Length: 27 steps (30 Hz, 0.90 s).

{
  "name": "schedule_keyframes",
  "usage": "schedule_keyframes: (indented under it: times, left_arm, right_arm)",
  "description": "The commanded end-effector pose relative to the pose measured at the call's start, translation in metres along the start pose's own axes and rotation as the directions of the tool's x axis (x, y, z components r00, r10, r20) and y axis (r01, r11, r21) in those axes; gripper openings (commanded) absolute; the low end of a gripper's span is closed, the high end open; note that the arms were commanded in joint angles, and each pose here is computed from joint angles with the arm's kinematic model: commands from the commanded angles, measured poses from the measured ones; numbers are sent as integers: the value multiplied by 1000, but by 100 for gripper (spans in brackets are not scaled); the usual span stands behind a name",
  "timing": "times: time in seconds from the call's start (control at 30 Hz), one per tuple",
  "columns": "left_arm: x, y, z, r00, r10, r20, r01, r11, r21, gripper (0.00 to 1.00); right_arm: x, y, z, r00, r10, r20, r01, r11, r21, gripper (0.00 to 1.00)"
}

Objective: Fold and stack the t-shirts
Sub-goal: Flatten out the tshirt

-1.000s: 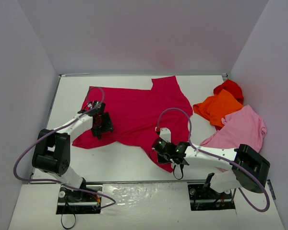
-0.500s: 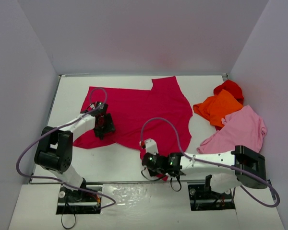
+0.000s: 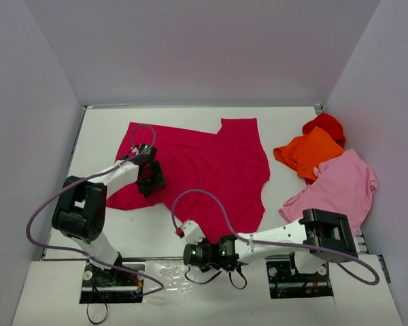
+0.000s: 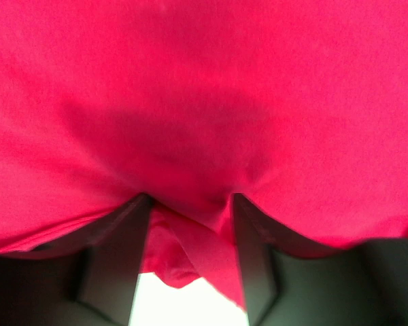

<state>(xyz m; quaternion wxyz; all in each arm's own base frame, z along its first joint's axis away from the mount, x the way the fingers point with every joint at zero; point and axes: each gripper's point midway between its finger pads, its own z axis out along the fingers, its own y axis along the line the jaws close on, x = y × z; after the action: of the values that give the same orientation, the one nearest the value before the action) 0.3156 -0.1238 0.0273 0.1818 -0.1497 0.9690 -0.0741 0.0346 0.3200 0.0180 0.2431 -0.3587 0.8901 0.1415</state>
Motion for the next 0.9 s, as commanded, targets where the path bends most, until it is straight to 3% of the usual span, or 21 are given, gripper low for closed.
schedule_keyframes:
  times: [0.0, 0.13, 0.17, 0.3, 0.47, 0.6, 0.63, 0.7, 0.73, 0.77, 0.87]
  left_arm:
    - [-20, -20, -7, 999, -9, 54, 7, 999, 49, 41]
    - [-20, -21, -8, 998, -12, 55, 10, 999, 45, 41]
    - [-21, -21, -8, 998, -12, 55, 10, 999, 44, 43]
    - [-23, -23, -12, 998, -9, 60, 6, 999, 44, 54]
    - [-35, -24, -30, 992, -14, 129, 7, 999, 48, 56]
    - [-55, -25, -57, 971, -15, 240, 1, 998, 61, 57]
    - [-59, -26, -60, 969, -12, 248, -3, 998, 62, 56]
    - [-64, -31, -61, 971, -3, 239, -14, 998, 68, 51]
    - [-65, -35, -61, 974, 3, 228, -20, 997, 74, 46]
    - [-70, -43, -61, 977, 6, 213, -26, 995, 93, 28]
    - [-71, -67, -61, 983, 10, 183, -41, 985, 167, 0]
  right_arm:
    - [-28, 11, -17, 994, 14, 108, -11, 1000, -22, 30]
    - [-49, 5, -35, 977, 65, 202, -59, 998, -32, 62]
    - [-52, 2, -37, 974, 76, 214, -71, 997, -29, 64]
    - [-58, -15, -43, 959, 120, 255, -121, 993, -14, 68]
    - [-73, -65, -43, 915, 264, 304, -286, 958, 28, 64]
    - [-77, -136, -34, 857, 386, 341, -442, 891, 102, 55]
    - [-77, -149, -32, 846, 409, 341, -468, 877, 107, 46]
    - [-82, -175, -24, 826, 448, 342, -510, 852, 116, 17]
    - [-87, -196, -20, 806, 475, 354, -545, 828, 129, 1]
    - [-97, -208, -20, 797, 480, 366, -558, 818, 141, 0]
    - [-115, -244, -9, 812, 462, 358, -555, 800, 227, 0]
